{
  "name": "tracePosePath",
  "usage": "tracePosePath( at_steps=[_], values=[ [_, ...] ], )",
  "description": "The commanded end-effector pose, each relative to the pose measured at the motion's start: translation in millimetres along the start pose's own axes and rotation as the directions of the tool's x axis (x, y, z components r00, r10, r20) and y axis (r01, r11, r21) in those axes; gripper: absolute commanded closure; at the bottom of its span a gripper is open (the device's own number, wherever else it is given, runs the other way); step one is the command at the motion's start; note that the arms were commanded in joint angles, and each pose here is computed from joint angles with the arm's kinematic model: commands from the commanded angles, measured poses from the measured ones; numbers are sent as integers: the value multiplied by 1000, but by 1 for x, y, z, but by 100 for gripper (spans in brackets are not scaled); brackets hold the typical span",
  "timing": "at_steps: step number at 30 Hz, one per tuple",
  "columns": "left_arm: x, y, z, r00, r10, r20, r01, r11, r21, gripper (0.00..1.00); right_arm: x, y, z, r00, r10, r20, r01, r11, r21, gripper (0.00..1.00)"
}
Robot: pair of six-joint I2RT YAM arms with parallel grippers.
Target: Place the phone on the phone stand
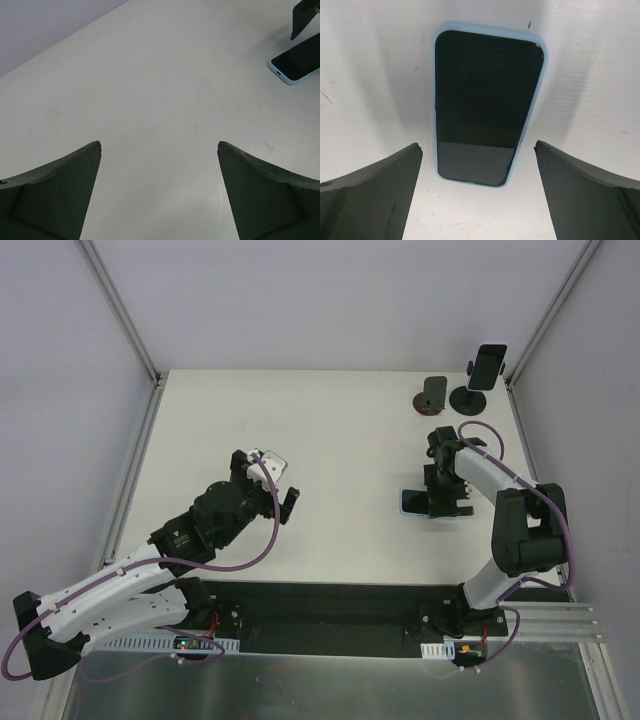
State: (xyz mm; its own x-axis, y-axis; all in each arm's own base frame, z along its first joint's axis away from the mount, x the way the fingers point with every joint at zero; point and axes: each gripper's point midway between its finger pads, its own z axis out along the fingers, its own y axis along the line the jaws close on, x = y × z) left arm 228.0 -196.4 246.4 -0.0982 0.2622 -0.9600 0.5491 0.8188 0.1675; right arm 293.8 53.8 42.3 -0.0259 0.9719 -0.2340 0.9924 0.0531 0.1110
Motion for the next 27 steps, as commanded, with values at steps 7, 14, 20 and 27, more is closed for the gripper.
tracePosePath(
  at_steps=[7,14,20,27],
  values=[
    [-11,-1,-1,1000,-4,30,4,1000,3,1,-6,1,14,999,0,40,-2,998,60,1],
    [-11,-2,-1,1000,-6,29,6,1000,6,1,-6,-4,23,999,10,53,-15,996,87,10],
    [-11,-2,-1,1000,-5,31,5,1000,8,1,-6,-5,27,997,35,72,-40,997,72,16],
    [-12,-1,-2,999,-7,35,7,1000,4,1,-3,-10,35,995,58,75,-63,996,61,37]
  ],
)
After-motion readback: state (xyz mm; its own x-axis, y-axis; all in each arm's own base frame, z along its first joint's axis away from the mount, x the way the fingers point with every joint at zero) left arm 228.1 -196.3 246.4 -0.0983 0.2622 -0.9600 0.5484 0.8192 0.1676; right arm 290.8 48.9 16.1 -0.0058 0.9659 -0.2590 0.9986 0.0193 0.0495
